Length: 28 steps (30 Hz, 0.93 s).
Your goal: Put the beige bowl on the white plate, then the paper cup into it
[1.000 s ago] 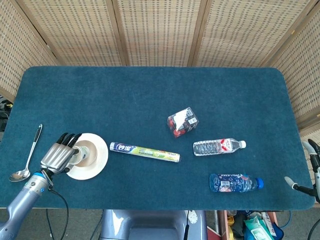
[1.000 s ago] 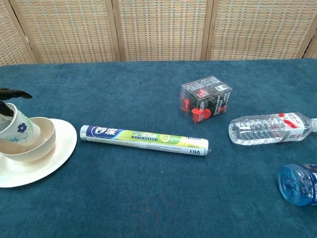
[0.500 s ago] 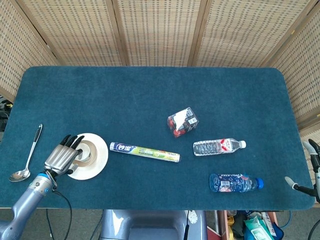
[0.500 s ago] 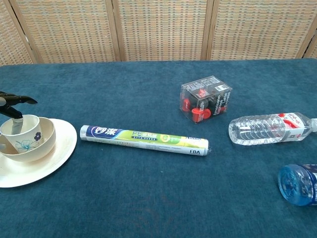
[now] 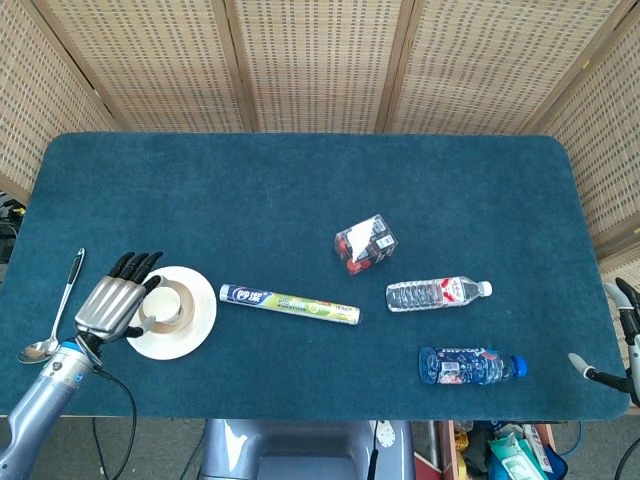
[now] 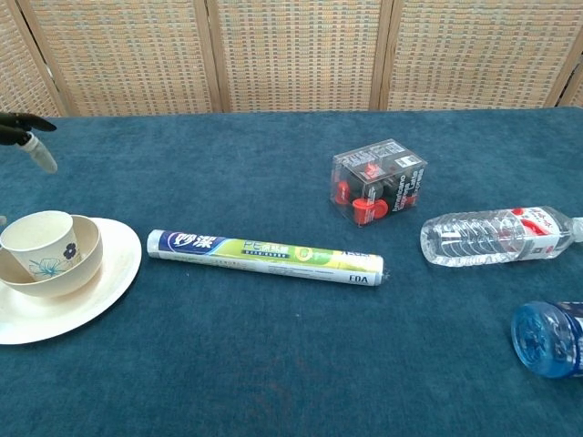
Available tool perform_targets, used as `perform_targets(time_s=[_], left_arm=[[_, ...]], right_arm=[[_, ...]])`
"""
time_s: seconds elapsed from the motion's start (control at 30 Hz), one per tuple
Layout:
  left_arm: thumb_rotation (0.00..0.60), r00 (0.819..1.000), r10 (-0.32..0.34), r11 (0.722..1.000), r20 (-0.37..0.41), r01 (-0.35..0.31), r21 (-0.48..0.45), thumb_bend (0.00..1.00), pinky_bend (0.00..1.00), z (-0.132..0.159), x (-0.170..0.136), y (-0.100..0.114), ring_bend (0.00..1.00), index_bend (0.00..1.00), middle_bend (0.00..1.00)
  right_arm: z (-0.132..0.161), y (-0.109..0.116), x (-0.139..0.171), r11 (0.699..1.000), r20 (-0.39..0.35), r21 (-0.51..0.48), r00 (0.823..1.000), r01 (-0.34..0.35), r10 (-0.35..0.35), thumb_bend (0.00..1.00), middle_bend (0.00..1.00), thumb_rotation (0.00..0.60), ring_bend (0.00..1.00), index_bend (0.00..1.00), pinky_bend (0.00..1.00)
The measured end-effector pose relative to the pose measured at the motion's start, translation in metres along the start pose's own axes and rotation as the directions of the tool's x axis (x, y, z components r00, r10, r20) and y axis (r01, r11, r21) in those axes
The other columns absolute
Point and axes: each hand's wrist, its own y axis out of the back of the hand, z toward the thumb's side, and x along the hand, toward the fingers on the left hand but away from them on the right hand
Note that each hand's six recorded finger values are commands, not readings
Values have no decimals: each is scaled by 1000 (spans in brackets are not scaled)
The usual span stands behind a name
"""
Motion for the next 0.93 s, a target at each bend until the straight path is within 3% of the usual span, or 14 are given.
perform_targets(time_s=[0.1, 0.3, 0.5, 0.7, 0.93], left_arm=[[600, 998, 66, 997, 12, -65, -36, 262, 0, 2, -8, 16, 0, 12, 0], [600, 980, 198, 976, 30, -194, -98, 234, 0, 6, -34, 30, 0, 0, 0], [600, 957, 287, 947, -41, -290, -141, 234, 0, 3, -63, 13, 0, 0, 0], [600, 928, 355, 925, -109, -366, -102, 233, 0, -8, -92, -6, 0, 0, 0], [600, 932, 336, 932, -135, -350, -97, 233, 0, -20, -108, -29, 0, 0, 0]], right_arm=[[0, 0, 0, 1000, -2, 0, 1000, 1, -1, 142, 0, 600, 0, 9, 0], [3, 0, 0, 1000, -18, 3, 1000, 11, -11, 142, 0, 600, 0, 9, 0], [7, -2, 0, 1000, -35, 18, 999, 18, -18, 142, 0, 600, 0, 9, 0], [10, -6, 0, 999, -42, 37, 999, 10, -9, 142, 0, 600, 0, 9, 0], [13, -9, -2, 999, -41, 50, 999, 5, -3, 142, 0, 600, 0, 9, 0]])
